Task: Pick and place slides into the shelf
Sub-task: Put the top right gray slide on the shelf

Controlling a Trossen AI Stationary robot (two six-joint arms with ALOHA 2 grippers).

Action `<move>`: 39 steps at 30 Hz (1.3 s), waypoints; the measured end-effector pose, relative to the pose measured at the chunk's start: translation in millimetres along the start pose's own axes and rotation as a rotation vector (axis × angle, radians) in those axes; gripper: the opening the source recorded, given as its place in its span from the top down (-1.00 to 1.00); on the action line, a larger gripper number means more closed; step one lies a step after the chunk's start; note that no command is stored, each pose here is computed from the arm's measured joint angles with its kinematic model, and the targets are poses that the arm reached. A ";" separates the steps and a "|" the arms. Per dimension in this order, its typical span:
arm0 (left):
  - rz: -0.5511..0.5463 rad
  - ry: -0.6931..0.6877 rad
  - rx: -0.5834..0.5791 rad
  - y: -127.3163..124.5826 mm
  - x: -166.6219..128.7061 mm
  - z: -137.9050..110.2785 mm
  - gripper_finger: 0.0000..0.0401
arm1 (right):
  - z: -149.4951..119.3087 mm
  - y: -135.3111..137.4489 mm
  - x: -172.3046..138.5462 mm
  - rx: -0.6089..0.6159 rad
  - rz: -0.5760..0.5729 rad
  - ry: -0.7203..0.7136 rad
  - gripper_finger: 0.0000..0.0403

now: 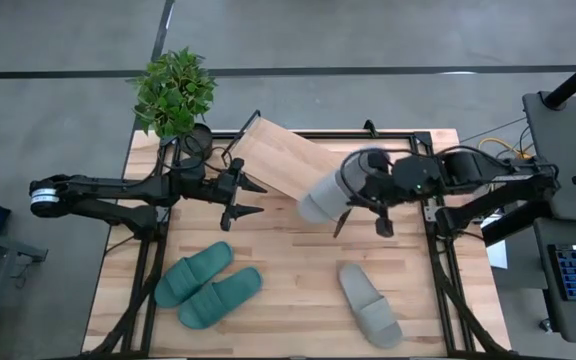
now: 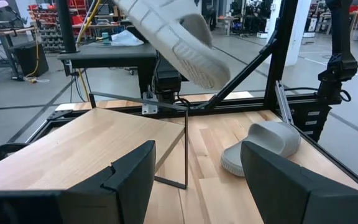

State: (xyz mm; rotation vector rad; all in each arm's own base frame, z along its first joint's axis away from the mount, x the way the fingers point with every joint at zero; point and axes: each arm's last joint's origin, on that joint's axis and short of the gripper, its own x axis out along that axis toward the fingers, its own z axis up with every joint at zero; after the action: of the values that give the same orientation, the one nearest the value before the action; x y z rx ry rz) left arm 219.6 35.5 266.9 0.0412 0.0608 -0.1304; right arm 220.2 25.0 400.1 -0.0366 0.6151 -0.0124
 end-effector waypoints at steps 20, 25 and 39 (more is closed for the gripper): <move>0.000 0.008 -0.003 0.0 0.0 -0.8 -0.10 | -2.0 -77.6 42.6 0.238 0.260 0.052 0.95; 0.003 0.008 -0.002 0.0 -0.1 -0.8 -0.10 | -5.9 -84.6 59.2 0.258 0.361 0.091 0.95; 0.006 0.021 -0.007 0.0 -0.2 -2.0 -0.10 | -23.1 -97.0 98.6 0.332 0.382 0.254 0.95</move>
State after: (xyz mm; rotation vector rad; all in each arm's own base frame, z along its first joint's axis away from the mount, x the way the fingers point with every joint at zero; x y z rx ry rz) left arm 219.3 35.7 264.9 0.0360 0.0823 -0.1237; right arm 287.3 -74.9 328.1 0.4100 0.8597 0.2542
